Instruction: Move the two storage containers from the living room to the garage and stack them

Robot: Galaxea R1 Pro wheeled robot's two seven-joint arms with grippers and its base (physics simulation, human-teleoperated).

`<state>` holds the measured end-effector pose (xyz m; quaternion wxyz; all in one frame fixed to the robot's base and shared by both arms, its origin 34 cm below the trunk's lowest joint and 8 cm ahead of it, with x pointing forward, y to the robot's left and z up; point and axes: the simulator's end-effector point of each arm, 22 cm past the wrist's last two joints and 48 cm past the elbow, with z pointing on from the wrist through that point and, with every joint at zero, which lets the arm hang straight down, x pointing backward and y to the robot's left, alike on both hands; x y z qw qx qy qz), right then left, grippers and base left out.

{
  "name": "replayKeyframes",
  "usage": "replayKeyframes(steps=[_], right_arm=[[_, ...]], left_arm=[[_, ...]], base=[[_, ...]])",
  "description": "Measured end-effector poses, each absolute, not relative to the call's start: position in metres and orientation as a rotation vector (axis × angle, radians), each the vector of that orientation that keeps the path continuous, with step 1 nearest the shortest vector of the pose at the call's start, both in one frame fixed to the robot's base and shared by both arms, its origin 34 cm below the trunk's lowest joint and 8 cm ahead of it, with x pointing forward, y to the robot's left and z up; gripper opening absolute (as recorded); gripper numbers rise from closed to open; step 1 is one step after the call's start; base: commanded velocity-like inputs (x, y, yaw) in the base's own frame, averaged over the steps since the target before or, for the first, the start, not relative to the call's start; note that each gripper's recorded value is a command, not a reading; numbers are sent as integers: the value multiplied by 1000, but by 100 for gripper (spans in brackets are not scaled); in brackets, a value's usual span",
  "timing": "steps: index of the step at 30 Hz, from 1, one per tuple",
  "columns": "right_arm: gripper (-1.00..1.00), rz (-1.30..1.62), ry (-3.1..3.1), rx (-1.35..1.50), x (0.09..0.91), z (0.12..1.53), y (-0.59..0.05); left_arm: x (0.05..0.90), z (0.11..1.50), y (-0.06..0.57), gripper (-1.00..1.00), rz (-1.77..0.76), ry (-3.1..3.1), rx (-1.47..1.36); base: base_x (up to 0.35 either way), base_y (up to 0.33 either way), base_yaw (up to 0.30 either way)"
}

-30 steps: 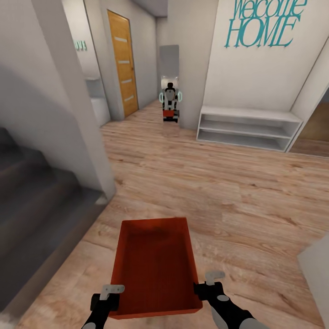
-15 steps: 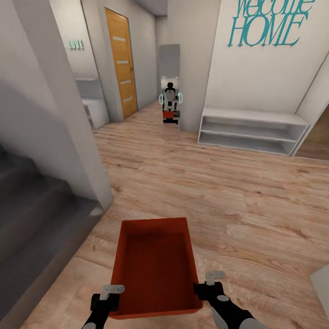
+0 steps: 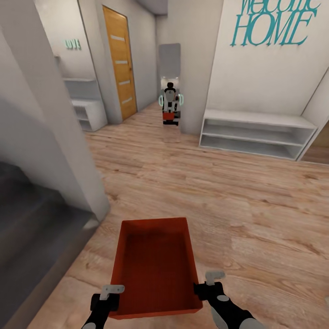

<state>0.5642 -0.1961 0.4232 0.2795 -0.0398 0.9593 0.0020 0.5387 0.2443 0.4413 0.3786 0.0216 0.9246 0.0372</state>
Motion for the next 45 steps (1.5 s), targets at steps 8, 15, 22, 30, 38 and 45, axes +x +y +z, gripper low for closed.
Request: replayKeyframes(steps=[8,15,22,30,38,45], right_arm=[[-100,5,2573,-107,564,423,-196],[-100,5,2572,-107,564,423,-196],[-100,5,2572,-107,564,423,-196],[-100,5,2572,-107,564,423,-196],[-100,5,2572,-107,564,423,-196],[-100,5,2572,-107,564,423,-196]], left_arm=[[539,441,244,-100,95,2362,55],[539,441,244,-100,95,2362,54],[539,441,244,-100,95,2363,54],[539,441,244,-100,95,2363,54],[539,441,244,-100,95,2363,54],[538,441,244,-100,95,2363,54]], base=[[346,0,0],[346,0,0],[346,0,0],[346,0,0],[346,0,0],[346,0,0]])
